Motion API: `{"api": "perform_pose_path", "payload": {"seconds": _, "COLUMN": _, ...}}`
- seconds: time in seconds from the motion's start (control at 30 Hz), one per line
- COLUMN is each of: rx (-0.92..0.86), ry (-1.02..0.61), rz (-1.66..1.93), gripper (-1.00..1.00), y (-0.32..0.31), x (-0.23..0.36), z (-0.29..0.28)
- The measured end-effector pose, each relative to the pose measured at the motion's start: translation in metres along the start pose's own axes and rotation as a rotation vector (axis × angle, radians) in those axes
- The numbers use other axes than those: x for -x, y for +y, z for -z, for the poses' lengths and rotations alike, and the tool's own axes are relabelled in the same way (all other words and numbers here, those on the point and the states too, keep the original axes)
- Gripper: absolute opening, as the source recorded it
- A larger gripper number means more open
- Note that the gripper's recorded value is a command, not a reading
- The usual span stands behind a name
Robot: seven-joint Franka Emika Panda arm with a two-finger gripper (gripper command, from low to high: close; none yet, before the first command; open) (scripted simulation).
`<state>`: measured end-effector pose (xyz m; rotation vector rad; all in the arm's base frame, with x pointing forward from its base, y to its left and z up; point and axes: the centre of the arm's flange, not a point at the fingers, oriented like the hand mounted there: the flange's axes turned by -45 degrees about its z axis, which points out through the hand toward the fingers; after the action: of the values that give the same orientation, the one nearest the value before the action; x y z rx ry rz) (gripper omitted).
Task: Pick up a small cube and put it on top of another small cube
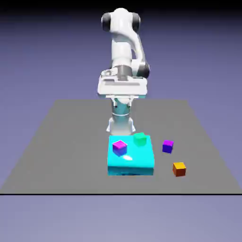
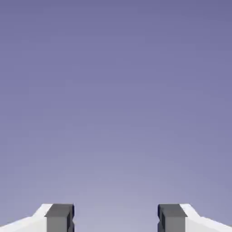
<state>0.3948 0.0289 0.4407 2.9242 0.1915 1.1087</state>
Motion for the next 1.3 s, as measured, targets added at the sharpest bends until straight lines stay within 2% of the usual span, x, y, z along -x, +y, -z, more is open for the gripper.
{"api": "perform_pose_path", "payload": {"seconds": 0.27, "rx": -0.173, "ry": -0.453, "rz": 0.460, "gripper": 0.00, "y": -0.165, "x": 0.080, "z": -0.081}}
{"api": "perform_pose_path", "payload": {"seconds": 0.53, "rx": -0.260, "ry": -0.853, "rz": 1.003, "gripper": 0.00, "y": -0.301, "x": 0.229, "z": -0.091}}
{"api": "perform_pose_path", "payload": {"seconds": 0.6, "rx": -0.259, "ry": -0.928, "rz": 1.089, "gripper": 0.00, "y": -0.312, "x": 0.258, "z": -0.091}}
{"api": "perform_pose_path", "payload": {"seconds": 0.8, "rx": -0.258, "ry": -0.928, "rz": 1.087, "gripper": 0.00, "y": -0.302, "x": 0.304, "z": -0.133}}
{"api": "perform_pose_path", "payload": {"seconds": 0.83, "rx": -0.259, "ry": -0.928, "rz": 1.087, "gripper": -1.00, "y": -0.301, "x": 0.308, "z": -0.137}}
{"api": "perform_pose_path", "payload": {"seconds": 0.9, "rx": -0.259, "ry": -0.929, "rz": 1.087, "gripper": -1.00, "y": -0.301, "x": 0.308, "z": -0.137}}
{"api": "perform_pose_path", "payload": {"seconds": 1.1, "rx": -0.249, "ry": -0.935, "rz": 1.057, "gripper": -1.00, "y": -0.302, "x": 0.243, "z": -0.097}}
{"api": "perform_pose_path", "payload": {"seconds": 1.3, "rx": -0.161, "ry": -0.999, "rz": 0.729, "gripper": -1.00, "y": -0.157, "x": 0.115, "z": -0.126}}
